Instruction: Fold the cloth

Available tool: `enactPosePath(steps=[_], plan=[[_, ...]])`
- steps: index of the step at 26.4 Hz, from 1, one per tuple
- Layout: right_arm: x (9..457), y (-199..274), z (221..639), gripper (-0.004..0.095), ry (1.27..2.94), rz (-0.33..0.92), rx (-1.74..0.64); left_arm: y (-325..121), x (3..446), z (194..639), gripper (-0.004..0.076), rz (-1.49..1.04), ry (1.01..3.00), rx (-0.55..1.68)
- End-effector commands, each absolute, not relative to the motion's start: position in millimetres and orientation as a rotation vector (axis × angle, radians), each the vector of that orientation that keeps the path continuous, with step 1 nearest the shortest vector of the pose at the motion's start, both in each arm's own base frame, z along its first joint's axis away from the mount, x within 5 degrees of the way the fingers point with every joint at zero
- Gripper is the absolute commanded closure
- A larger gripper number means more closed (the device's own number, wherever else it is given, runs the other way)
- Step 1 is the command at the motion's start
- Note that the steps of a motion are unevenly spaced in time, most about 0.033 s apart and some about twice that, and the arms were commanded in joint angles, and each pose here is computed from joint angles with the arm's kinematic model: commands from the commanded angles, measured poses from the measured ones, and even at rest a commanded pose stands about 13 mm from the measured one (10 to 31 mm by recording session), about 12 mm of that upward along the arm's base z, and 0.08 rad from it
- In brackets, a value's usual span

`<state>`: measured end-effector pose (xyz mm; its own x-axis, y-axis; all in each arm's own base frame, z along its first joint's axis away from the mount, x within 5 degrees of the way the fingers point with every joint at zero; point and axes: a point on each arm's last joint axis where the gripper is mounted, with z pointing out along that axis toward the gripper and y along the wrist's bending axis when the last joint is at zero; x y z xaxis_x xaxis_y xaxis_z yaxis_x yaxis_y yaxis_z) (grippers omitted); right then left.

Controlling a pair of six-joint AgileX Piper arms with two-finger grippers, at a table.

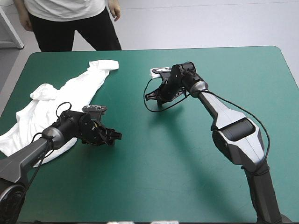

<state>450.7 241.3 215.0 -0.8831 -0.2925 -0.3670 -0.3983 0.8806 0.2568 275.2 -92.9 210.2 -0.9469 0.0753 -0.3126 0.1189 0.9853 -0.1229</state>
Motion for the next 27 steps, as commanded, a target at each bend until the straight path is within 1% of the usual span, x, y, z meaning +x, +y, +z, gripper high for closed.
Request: enactPosePath(steps=[1,6,8,11,14,18,22,25,27], plan=[[443,237,246,0.0925,2.702,0.463,-0.537,-97,275,225,0.0252,-0.257,2.767,0.110],[443,237,246,0.0925,2.702,0.458,-0.538,-96,274,225,0.0252,-0.253,2.774,0.113],[441,236,254,0.0925,2.684,0.459,-0.538,-95,270,234,0.0252,-0.256,2.748,0.118],[437,232,271,0.0925,2.657,0.425,-0.550,-93,264,253,0.0252,-0.257,2.719,0.133],[429,222,295,0.0925,2.643,0.354,-0.531,-88,258,279,0.0252,-0.216,2.696,0.173],[411,206,336,0.0925,2.605,0.266,-0.529,-78,248,327,0.0252,-0.121,2.624,0.218],[387,192,386,0.0925,2.501,0.274,-0.495,-67,241,367,0.0252,0.003,2.590,0.222],[369,176,420,0.0925,2.434,0.298,-0.425,-57,241,384,0.0252,0.124,2.568,0.211],[358,165,437,0.0925,2.399,0.301,-0.404,-46,243,392,0.0252,0.157,2.551,0.151]])
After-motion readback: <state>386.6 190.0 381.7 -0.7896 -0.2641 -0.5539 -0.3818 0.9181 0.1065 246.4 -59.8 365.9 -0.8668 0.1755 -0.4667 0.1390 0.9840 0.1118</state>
